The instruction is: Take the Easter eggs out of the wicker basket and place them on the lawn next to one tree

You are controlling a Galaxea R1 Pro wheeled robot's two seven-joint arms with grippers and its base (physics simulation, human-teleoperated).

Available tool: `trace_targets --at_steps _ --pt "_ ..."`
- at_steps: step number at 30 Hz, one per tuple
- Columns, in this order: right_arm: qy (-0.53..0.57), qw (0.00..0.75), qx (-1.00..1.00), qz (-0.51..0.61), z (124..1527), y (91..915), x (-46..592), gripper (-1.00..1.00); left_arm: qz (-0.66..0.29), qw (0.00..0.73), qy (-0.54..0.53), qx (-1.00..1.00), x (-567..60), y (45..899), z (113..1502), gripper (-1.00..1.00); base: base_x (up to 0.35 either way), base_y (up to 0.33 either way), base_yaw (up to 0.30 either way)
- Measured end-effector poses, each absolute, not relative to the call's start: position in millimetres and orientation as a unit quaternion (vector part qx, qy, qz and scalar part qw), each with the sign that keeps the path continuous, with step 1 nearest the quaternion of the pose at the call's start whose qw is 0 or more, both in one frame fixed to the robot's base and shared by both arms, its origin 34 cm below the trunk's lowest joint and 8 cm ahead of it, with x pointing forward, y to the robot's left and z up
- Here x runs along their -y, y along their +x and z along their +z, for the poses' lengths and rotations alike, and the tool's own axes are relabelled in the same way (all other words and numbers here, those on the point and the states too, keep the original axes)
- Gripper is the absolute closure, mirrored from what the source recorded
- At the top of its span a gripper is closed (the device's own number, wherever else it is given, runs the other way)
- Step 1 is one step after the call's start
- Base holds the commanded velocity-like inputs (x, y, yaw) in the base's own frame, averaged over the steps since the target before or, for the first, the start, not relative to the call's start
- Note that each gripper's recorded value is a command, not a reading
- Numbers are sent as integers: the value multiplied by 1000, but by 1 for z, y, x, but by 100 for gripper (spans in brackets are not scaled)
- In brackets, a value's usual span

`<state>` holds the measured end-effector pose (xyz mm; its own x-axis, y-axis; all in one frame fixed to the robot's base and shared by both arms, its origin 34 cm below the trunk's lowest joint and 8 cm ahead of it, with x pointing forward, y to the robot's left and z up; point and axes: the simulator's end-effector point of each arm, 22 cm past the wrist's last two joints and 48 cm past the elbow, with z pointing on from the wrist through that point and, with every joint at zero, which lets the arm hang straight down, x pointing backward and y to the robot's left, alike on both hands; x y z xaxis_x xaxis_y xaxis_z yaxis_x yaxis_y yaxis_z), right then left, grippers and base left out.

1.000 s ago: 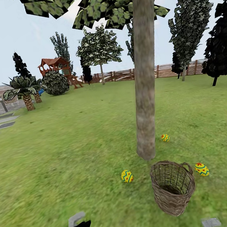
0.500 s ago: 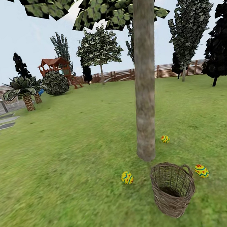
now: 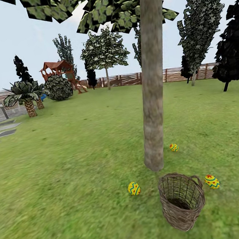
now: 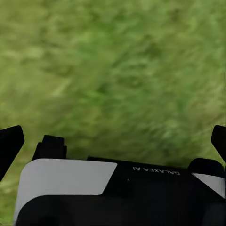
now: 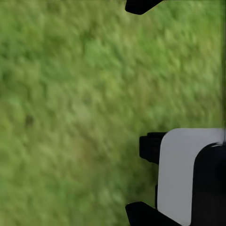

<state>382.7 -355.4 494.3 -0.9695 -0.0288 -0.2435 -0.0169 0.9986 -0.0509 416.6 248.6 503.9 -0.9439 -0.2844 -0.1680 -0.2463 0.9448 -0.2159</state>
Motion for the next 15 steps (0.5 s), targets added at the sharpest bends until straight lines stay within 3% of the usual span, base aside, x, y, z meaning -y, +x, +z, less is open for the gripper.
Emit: trace_targets --at_steps 15 --pt "-11 83 -994 -66 501 335 324 -100 -80 -4 -146 -986 -257 292 496 -100 0 0 0"
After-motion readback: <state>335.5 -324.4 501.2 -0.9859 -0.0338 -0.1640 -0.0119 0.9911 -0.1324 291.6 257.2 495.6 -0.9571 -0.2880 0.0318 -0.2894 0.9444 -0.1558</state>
